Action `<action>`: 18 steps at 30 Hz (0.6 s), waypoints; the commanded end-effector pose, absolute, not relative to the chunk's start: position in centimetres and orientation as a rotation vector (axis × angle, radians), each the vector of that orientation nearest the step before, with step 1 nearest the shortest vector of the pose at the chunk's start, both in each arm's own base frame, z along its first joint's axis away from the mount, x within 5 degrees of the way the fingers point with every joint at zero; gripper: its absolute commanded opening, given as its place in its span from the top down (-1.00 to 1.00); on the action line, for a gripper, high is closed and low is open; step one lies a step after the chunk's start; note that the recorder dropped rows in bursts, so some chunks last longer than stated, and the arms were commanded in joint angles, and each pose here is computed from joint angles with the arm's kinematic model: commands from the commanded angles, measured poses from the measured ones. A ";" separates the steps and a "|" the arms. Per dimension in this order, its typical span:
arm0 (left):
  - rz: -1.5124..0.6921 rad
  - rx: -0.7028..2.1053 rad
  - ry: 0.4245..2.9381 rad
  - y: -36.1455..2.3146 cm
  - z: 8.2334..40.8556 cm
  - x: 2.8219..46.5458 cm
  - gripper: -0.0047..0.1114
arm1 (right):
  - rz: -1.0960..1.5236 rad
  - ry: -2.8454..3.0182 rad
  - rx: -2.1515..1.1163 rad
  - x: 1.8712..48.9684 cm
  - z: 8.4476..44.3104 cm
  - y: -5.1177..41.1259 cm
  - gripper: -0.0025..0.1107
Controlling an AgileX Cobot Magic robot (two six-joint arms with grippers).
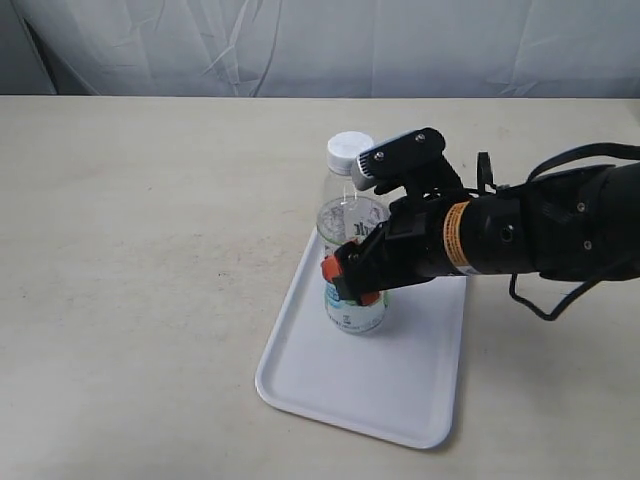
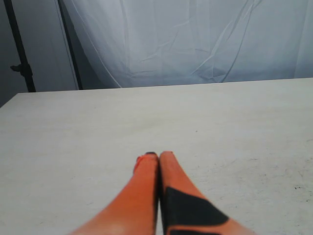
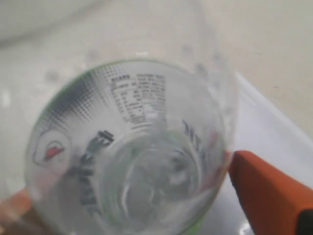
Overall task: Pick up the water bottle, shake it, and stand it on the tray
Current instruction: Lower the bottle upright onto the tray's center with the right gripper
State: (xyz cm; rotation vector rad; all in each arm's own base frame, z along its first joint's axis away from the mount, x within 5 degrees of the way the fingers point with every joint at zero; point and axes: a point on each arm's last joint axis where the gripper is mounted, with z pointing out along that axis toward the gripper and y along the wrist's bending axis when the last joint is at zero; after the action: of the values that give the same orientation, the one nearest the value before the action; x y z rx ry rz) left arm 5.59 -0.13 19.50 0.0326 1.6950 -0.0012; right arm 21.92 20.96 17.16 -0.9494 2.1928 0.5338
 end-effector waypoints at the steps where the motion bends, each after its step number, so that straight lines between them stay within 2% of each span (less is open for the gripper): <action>1: -0.009 0.033 1.685 -0.2 19.5 5.6 0.91 | 0.536 2.195 -0.957 21.9 17.0 20.9 -0.48; 18: -0.009 0.033 1.685 -0.2 19.5 5.6 0.91 | 0.598 2.057 -0.931 21.0 21.0 20.5 -0.48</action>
State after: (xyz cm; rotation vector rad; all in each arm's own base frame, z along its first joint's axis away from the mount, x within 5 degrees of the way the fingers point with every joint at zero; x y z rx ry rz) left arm 5.59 -0.13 19.50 0.0326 1.6950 -0.0012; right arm 21.29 20.69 20.34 -0.9320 2.0811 0.5849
